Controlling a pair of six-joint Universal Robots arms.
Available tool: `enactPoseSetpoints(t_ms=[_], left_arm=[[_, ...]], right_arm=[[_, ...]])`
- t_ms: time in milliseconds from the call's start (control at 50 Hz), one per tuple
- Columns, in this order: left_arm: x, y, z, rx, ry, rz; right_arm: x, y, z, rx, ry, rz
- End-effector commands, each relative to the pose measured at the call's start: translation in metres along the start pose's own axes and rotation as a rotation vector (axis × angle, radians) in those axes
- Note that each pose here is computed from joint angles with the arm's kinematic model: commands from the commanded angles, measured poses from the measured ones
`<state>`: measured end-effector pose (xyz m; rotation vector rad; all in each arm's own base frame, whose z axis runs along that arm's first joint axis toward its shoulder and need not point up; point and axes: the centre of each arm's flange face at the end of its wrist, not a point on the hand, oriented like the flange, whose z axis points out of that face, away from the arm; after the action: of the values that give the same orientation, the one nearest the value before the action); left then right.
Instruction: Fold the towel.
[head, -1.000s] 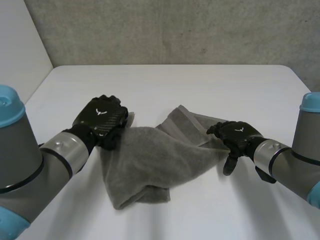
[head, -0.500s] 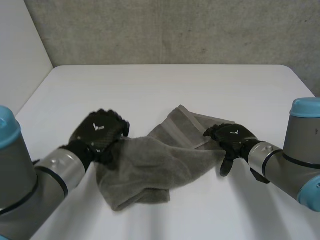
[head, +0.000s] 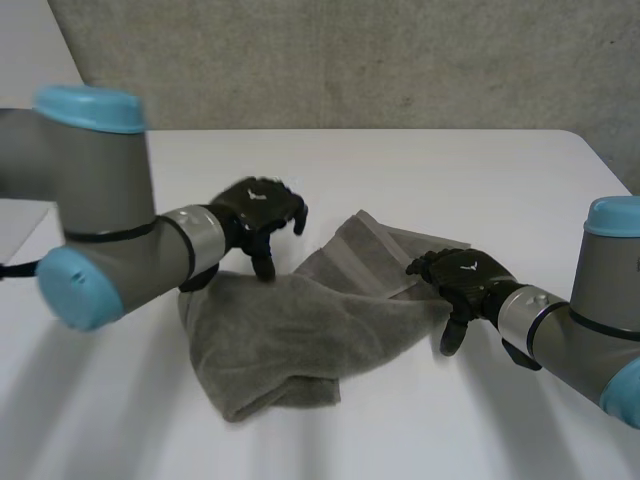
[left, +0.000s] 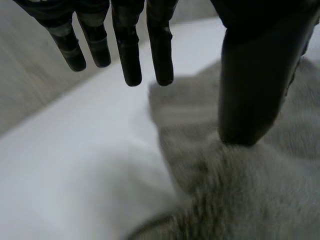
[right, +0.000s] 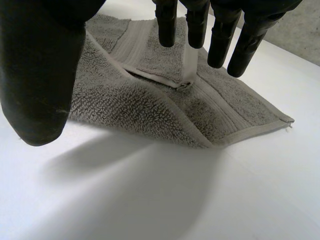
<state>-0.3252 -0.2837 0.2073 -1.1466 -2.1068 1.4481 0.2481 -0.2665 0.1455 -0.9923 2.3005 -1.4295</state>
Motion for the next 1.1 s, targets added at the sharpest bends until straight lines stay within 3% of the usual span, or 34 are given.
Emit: enactPoseSetpoints(t_ms=[20, 420, 840, 1100], left_arm=[[-0.006, 0.027, 0.03, -0.128, 0.051, -0.028], [0.003, 0.048, 0.018, -0.304, 0.121, -0.004], [0.006, 0.002, -0.031, -0.124, 0.031, 0.053], [0.027, 0.011, -0.065, -0.065, 0.02, -0.022]], right_arm=[[0.0, 0.001, 0.0, -0.001, 0.001, -0.002], [-0.001, 0.007, 0.002, -0.019, -0.008, -0.065], [-0.003, 0.008, 0.001, -0.02, -0.01, -0.078], [0.008, -0.008, 0.012, 0.116, 0.046, -0.084]])
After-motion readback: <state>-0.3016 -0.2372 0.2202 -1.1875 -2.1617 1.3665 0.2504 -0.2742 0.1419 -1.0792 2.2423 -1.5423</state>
